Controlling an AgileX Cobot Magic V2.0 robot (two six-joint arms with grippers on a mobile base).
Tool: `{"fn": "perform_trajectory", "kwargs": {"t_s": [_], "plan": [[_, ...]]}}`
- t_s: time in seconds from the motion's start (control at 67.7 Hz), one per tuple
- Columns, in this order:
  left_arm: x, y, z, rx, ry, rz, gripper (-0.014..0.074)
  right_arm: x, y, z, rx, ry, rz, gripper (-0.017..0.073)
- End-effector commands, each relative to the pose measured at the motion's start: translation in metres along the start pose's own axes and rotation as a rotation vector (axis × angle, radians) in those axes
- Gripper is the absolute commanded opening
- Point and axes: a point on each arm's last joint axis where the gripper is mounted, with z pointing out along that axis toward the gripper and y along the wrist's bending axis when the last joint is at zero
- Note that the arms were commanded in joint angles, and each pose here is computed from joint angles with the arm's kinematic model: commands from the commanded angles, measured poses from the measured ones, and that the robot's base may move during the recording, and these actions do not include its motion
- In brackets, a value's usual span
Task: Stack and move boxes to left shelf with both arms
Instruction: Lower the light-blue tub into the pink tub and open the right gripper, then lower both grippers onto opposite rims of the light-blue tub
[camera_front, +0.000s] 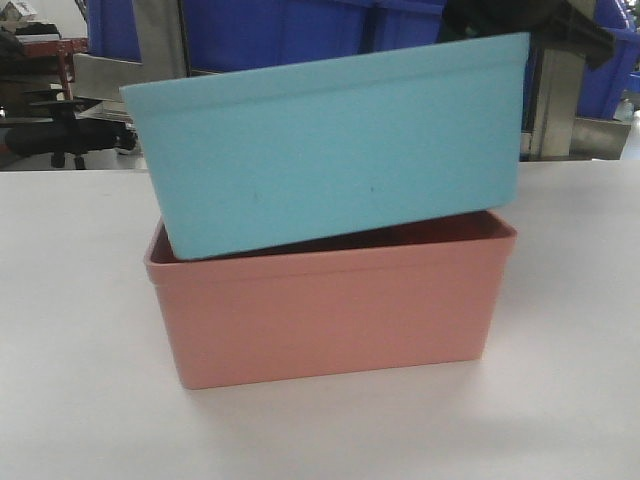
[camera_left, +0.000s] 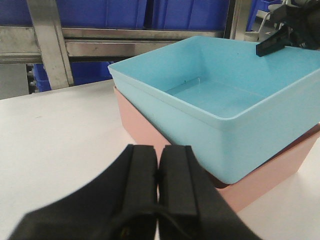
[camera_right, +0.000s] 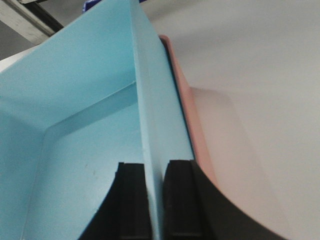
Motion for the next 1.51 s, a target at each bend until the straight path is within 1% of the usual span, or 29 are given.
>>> {"fn": "perform_trajectory", "kwargs": {"t_s": [0.0, 0.074, 0.177, 0.236, 0.296, 0.355, 0.384, 0.517, 0.635, 0.724, 0.754, 0.813, 0.857, 0.916, 0.946, 0.99, 1.034, 1.049, 1.094, 1.167, 1.212, 1.271, 1.33, 1.374, 1.433, 1.493], "plan": [[-0.017, 0.000, -0.002, 0.007, -0.112, -0.006, -0.0009, -0.015, 0.016, -0.018, -0.170, -0.169, 0.070, 0.0039], [-0.017, 0.000, -0.002, 0.007, -0.112, -0.006, -0.0009, -0.005, 0.009, -0.014, -0.185, -0.179, 0.092, 0.0039], [-0.017, 0.000, -0.002, 0.007, -0.112, -0.006, -0.0009, 0.003, 0.003, -0.011, -0.216, -0.213, 0.090, 0.0039], [-0.017, 0.000, -0.002, 0.007, -0.112, -0.006, -0.0009, 0.006, 0.001, -0.010, -0.238, -0.238, 0.080, 0.0039], [-0.017, 0.000, -0.002, 0.007, -0.112, -0.006, -0.0009, 0.007, 0.001, -0.010, -0.257, -0.265, 0.059, 0.0039], [-0.017, 0.000, -0.002, 0.007, -0.112, -0.006, -0.0009, 0.006, 0.002, -0.011, -0.268, -0.288, 0.022, 0.0039], [-0.017, 0.000, -0.002, 0.007, -0.112, -0.006, -0.0009, 0.005, 0.002, -0.012, -0.272, -0.297, 0.012, 0.0039], [-0.017, 0.000, -0.002, 0.007, -0.112, -0.006, -0.0009, 0.007, 0.001, -0.011, -0.253, -0.275, -0.002, 0.0039], [-0.017, 0.000, -0.002, 0.008, -0.110, -0.006, -0.0009, 0.009, 0.000, -0.010, -0.240, -0.256, -0.043, 0.0039], [-0.017, 0.000, -0.002, 0.008, -0.108, -0.006, -0.0008, 0.010, 0.001, -0.010, -0.240, -0.249, -0.095, 0.0050], [-0.017, 0.000, -0.002, 0.008, -0.108, -0.006, -0.0008, 0.010, 0.001, -0.010, -0.240, -0.248, -0.118, 0.0070], [-0.017, 0.000, -0.002, 0.008, -0.107, -0.006, -0.0008, 0.011, 0.001, -0.010, -0.240, -0.244, -0.150, 0.0155], [-0.017, 0.000, -0.002, 0.008, -0.107, -0.006, -0.0004, 0.012, 0.001, -0.010, -0.237, -0.239, -0.164, 0.0254], [-0.017, 0.000, -0.002, 0.008, -0.107, -0.006, 0.0008, 0.013, 0.000, -0.010, -0.225, -0.226, -0.172, 0.0417], [-0.017, 0.000, -0.002, 0.008, -0.107, -0.006, 0.0023, 0.013, -0.001, -0.010, -0.214, -0.216, -0.173, 0.0487], [-0.017, 0.000, -0.002, 0.008, -0.107, -0.008, 0.0052, 0.014, -0.002, -0.011, -0.199, -0.200, -0.176, 0.0564], [-0.017, 0.000, -0.002, 0.008, -0.109, -0.010, 0.0093, 0.014, -0.003, -0.013, -0.183, -0.188, -0.191, 0.0610], [-0.017, 0.000, -0.002, 0.010, -0.109, -0.019, 0.0115, 0.014, -0.003, -0.014, -0.179, -0.184, -0.197, 0.0615], [-0.020, -0.001, -0.003, 0.012, -0.115, -0.030, 0.0174, 0.013, -0.002, -0.019, -0.170, -0.182, -0.233, 0.0606], [-0.024, -0.001, -0.003, 0.019, -0.121, -0.063, 0.0284, 0.009, -0.001, -0.029, -0.154, -0.183, -0.296, 0.0604], [-0.029, -0.001, -0.002, 0.023, -0.120, -0.079, 0.0346, 0.005, 0.001, -0.036, -0.129, -0.180, -0.335, 0.0604], [-0.034, -0.001, 0.003, 0.029, -0.093, -0.096, 0.0407, -0.002, 0.002, -0.046, -0.084, -0.174, -0.369, 0.0604], [-0.039, -0.002, 0.011, 0.036, -0.040, -0.112, 0.0445, -0.010, 0.002, -0.054, -0.027, -0.159, -0.391, 0.0604], [-0.045, -0.002, 0.017, 0.041, -0.003, -0.122, 0.0456, -0.016, 0.002, -0.060, 0.031, -0.142, -0.404, 0.0604], [-0.051, -0.003, 0.028, 0.051, 0.051, -0.152, 0.0464, -0.023, 0.003, -0.065, 0.084, -0.127, -0.427, 0.0604], [-0.060, -0.005, 0.041, 0.066, 0.112, -0.191, 0.0463, -0.031, 0.005, -0.070, 0.132, -0.110, -0.474, 0.0604]]}}
